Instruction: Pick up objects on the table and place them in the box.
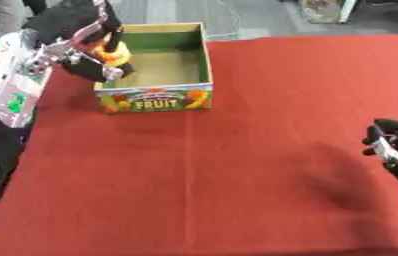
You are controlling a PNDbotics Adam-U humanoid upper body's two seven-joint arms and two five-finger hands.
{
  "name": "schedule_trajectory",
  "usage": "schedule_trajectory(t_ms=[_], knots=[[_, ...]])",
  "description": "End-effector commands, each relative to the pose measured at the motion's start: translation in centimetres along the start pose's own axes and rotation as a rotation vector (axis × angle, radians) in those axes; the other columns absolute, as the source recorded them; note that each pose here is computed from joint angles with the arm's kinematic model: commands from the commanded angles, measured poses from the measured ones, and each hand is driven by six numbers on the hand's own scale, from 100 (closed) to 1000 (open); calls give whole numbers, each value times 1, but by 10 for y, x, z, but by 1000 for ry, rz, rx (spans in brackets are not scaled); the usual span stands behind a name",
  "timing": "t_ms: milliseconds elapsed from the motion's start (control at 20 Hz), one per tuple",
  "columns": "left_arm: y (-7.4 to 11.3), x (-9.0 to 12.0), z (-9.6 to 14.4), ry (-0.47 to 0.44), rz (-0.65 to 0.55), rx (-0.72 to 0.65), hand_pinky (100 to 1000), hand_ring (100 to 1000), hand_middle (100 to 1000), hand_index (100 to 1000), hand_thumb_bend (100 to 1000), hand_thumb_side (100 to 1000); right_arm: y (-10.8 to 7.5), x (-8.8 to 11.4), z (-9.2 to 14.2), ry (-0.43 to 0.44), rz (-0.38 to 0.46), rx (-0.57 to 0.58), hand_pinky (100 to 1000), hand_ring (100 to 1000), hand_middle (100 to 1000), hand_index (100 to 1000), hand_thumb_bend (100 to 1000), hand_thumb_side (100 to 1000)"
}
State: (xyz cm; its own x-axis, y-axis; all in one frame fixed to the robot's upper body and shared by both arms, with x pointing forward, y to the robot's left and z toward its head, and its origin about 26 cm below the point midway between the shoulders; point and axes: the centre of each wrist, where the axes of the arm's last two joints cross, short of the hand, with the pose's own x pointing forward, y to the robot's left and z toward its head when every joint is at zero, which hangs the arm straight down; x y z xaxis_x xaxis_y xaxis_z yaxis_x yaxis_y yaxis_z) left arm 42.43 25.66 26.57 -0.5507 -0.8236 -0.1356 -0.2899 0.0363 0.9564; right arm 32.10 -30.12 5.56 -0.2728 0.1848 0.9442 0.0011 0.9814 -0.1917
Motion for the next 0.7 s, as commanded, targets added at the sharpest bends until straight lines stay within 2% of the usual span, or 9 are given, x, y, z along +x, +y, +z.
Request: schedule_trajectory(t_ms=[50, 250, 500, 700], knots=[[16, -10, -12, 73, -39, 37, 100, 176, 134, 308, 462, 100, -3, 6, -4, -21, 19, 13, 558, 625, 609, 756, 278, 383], [7, -24, -21, 210, -24, 60, 120, 219, 177, 346, 431, 100, -1, 6, -5, -25, 19, 22, 558, 626, 609, 756, 278, 384], [-23, -35, -28, 357, -38, 34, 145, 242, 199, 367, 414, 100, 0, 7, -6, -28, 20, 32, 558, 626, 610, 756, 277, 383], [-52, -44, -27, 411, -68, -2, 167, 257, 215, 385, 411, 100, 1, 7, -7, -30, 19, 40, 558, 626, 609, 756, 278, 383]])
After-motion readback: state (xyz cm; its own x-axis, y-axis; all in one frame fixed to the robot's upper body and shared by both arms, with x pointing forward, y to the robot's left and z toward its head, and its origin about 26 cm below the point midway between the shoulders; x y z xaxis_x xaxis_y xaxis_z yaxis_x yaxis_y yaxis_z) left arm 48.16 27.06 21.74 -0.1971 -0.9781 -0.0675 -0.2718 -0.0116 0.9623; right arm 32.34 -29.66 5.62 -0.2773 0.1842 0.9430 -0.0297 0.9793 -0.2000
